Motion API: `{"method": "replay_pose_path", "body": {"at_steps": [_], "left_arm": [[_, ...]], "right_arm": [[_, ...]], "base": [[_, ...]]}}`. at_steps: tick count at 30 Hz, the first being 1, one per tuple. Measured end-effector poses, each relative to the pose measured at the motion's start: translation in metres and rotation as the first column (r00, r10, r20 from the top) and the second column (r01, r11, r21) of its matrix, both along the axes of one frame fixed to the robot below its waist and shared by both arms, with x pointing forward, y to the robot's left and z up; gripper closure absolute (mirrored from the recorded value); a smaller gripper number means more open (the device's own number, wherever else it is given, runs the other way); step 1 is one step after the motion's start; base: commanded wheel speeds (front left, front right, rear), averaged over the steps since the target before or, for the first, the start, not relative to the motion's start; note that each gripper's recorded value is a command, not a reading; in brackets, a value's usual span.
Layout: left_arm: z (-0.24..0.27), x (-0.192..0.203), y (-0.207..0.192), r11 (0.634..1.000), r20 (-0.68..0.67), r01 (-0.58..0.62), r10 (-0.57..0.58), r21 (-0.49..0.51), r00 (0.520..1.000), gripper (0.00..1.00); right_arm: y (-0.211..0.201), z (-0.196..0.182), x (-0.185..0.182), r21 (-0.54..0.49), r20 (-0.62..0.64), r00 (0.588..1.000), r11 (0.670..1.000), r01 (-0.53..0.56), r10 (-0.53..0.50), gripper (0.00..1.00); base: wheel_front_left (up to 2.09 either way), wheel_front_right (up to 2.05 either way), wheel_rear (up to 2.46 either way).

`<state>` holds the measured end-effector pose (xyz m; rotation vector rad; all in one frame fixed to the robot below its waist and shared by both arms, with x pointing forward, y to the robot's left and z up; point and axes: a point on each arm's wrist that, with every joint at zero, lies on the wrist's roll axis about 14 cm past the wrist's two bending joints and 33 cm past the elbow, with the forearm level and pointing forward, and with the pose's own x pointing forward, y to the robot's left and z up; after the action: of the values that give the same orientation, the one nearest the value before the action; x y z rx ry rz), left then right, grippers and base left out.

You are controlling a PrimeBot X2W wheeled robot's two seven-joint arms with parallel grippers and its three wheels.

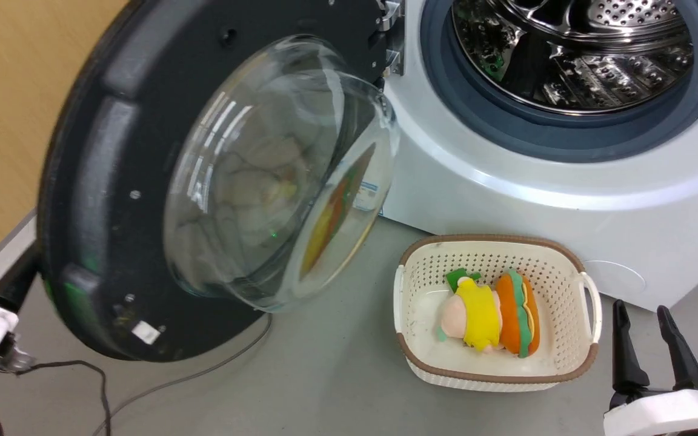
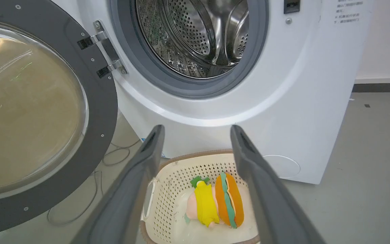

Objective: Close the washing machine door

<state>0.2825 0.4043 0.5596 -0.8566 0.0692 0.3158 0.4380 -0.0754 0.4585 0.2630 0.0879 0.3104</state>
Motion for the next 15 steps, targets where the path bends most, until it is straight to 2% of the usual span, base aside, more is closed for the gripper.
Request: {"method": "replay_pose_path", "body": {"at_steps": [5, 10, 15], "left_arm": [[-0.001, -0.002, -0.031, 0.994, 0.014, 0.106, -0.106, -0.034, 0.994, 1.0], [-0.006, -0.002, -0.07, 0.972, 0.031, 0.218, -0.216, -0.083, 0.976, 1.0], [-0.007, 0.004, -0.112, 0.927, 0.041, 0.358, -0.355, -0.116, 0.934, 1.0]], "right_arm": [[0.001, -0.003, 0.002, 0.015, -0.006, 1.0, 1.0, 0.003, -0.003, 0.0], [0.004, -0.007, 0.005, 0.029, -0.014, 1.0, 1.0, 0.002, -0.001, 0.0], [0.007, -0.008, 0.008, 0.052, -0.013, 1.0, 0.999, 0.004, -0.003, 0.0]], "base": [[0.0, 0.0, 0.0], [0.0, 0.0, 0.0], [0.0, 0.0, 0.0]]}}
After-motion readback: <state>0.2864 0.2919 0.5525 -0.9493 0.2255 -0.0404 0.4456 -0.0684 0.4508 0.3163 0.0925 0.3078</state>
